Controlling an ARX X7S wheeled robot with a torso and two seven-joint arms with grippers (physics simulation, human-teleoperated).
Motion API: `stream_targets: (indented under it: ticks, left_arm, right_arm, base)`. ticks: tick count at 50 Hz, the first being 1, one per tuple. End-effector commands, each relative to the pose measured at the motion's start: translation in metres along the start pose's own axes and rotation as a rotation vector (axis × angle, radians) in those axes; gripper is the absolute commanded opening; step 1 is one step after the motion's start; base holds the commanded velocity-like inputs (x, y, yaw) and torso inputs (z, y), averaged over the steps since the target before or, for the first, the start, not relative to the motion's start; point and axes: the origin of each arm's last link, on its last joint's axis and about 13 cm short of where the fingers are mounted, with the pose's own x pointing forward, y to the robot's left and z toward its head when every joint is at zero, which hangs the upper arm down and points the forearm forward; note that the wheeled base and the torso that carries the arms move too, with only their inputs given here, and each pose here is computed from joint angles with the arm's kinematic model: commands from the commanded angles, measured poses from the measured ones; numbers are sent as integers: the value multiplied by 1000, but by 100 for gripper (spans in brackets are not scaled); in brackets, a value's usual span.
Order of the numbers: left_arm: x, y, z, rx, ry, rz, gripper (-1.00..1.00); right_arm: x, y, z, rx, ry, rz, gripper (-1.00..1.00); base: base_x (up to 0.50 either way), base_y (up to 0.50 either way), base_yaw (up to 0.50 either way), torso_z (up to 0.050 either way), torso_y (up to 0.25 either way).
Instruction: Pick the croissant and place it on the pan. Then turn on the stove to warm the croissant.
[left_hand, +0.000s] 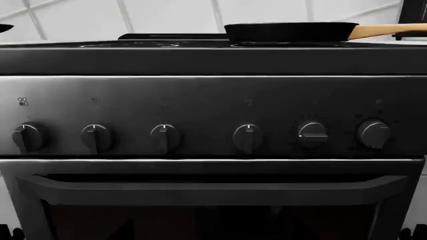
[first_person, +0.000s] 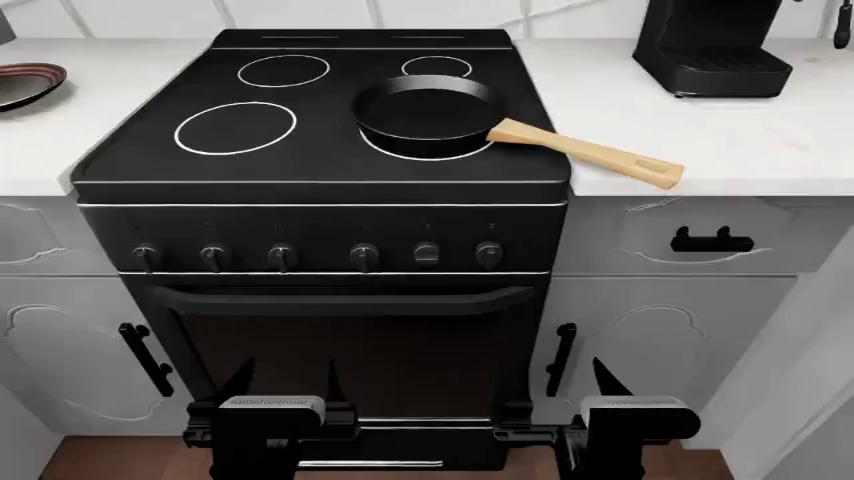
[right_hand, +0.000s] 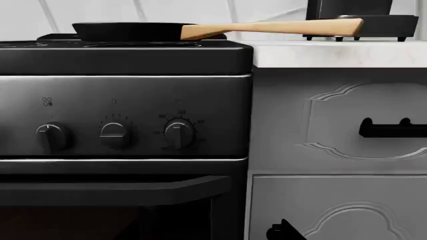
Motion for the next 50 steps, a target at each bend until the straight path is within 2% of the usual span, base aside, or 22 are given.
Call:
stream_targets:
  ticks: [1, 8, 16, 50]
  left_arm:
    - [0, 0, 1, 0, -2, -3, 100]
    - [2, 0, 1, -8, -5, 3, 100]
    - [1, 0, 1, -14, -3, 4, 100]
    - [1, 0, -2, -20, 14, 15, 100]
  right_arm:
    - [0, 0, 0, 3, -5, -3, 100]
    - [2, 1, -1, -9, -8, 8, 100]
    - [1, 1, -1, -30, -14, 14, 100]
    - [3, 1, -2, -25, -11, 16, 100]
  base:
    - [0, 0, 0, 0, 0]
    - [0, 0, 0, 0, 0]
    - [0, 500, 0, 0, 0]
    - [0, 500, 0, 0, 0]
